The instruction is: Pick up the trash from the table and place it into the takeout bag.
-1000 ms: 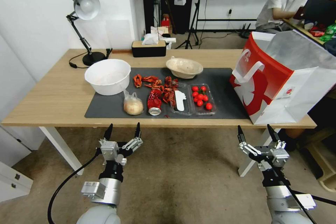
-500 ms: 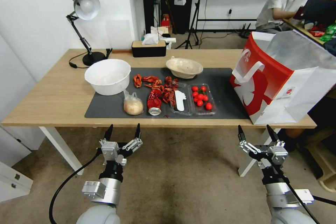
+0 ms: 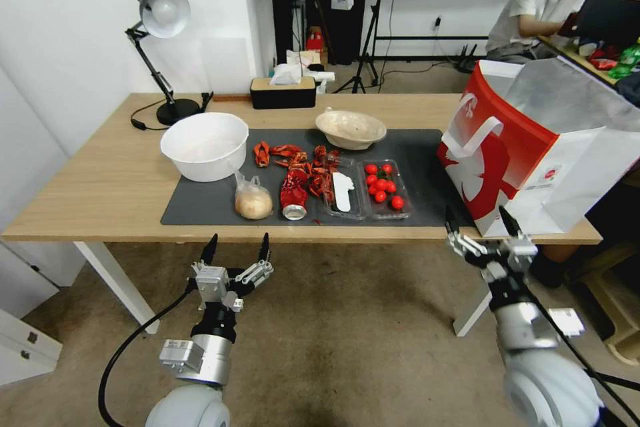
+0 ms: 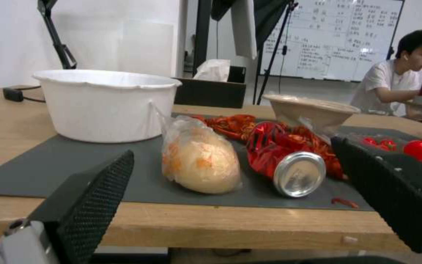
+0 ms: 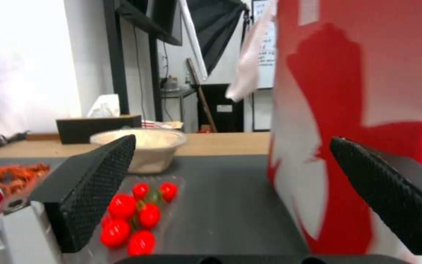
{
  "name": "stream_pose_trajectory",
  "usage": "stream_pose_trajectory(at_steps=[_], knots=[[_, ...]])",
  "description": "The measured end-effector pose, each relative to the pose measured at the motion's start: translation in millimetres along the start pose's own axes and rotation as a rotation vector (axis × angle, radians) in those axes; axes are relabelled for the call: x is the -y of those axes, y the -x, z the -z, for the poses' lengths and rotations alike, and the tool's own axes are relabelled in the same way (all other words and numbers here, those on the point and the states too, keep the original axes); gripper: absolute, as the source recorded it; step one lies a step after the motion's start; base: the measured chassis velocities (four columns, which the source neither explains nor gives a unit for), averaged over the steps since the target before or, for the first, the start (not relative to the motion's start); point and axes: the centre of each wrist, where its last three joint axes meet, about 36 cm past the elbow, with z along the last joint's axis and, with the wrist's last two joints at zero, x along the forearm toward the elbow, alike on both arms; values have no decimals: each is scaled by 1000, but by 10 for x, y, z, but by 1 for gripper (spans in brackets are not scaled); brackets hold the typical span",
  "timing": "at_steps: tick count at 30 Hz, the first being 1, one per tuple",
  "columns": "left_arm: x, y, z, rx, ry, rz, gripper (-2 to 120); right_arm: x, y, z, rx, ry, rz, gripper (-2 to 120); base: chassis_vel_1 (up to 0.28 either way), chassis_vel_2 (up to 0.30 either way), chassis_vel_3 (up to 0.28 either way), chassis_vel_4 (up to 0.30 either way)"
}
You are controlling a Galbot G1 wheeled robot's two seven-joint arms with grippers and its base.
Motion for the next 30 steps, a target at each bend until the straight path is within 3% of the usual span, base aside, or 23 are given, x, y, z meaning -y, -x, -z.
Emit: stream_pose_trajectory(at_steps=[10,24,30], knots=[[-2,-33,11,2,-3,11,100,-173,525,-16,-105,89,6,100,0,0,0,0],[9,-77,19,13,-8,25,100,-693,1392,-37,-233,242,-43,100,0,0,0,0],[0,-94,28,16,-5,29,100,-816,1759,33,-246,281,-70,100,0,0,0,0]])
